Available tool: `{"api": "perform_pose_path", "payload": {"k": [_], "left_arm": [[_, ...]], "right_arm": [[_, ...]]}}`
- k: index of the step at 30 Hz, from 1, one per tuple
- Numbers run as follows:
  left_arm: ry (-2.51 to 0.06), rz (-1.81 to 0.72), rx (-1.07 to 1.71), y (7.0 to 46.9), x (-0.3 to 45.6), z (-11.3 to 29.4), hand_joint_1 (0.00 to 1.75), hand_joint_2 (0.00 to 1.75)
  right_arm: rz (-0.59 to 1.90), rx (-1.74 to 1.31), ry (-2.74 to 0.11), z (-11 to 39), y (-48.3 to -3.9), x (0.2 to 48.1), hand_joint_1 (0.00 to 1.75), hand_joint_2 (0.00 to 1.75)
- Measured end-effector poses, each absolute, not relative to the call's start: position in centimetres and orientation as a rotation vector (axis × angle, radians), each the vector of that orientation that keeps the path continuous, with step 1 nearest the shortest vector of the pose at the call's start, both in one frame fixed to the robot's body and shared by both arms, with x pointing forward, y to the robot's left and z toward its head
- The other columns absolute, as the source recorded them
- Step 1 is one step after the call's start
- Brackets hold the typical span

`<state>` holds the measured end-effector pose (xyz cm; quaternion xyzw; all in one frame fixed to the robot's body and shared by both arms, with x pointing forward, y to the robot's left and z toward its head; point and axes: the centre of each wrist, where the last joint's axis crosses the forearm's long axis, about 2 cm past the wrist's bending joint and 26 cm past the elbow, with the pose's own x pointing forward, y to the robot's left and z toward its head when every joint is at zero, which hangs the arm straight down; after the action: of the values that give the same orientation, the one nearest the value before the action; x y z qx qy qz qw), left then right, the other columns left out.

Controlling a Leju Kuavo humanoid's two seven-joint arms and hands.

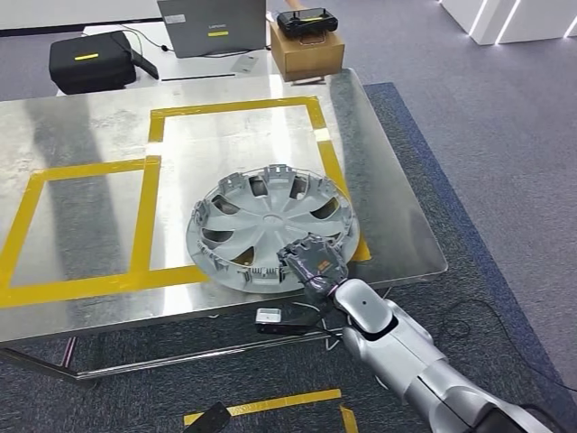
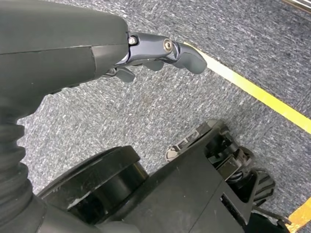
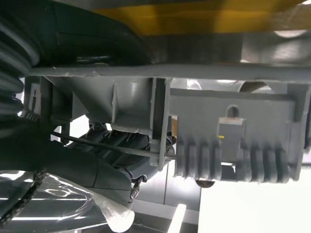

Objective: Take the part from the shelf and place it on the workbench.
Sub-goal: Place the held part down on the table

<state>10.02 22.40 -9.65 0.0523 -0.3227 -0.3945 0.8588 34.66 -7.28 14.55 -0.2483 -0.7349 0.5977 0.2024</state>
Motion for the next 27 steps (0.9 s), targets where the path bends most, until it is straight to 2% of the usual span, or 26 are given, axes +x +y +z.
{"api": "perform_pose_path", "payload": {"k": [19,22,23,26,27], "left_arm": [[-0.765,-0.825,0.055,22.8,9.6,-9.8,0.0,1.75],[-0.772,-0.804,0.028,22.9,9.6,-9.8,0.0,1.75],[-0.771,-0.794,0.01,22.9,9.5,-9.8,0.0,1.31],[-0.762,-0.768,-0.031,22.9,9.4,-9.9,0.0,0.0],[-0.767,-0.767,-0.029,22.9,9.4,-9.9,0.0,0.0]], "right_arm": [[1.711,-0.721,-2.012,14.0,-8.9,34.7,1.54,1.75],[1.716,-0.719,-2.014,14.0,-9.1,34.7,0.38,0.44],[1.719,-0.717,-2.014,13.9,-9.1,34.7,0.0,0.0],[1.73,-0.711,-2.01,13.7,-9.3,34.7,0.0,0.0],[1.733,-0.712,-2.008,13.7,-9.3,34.6,0.0,0.0]]}}
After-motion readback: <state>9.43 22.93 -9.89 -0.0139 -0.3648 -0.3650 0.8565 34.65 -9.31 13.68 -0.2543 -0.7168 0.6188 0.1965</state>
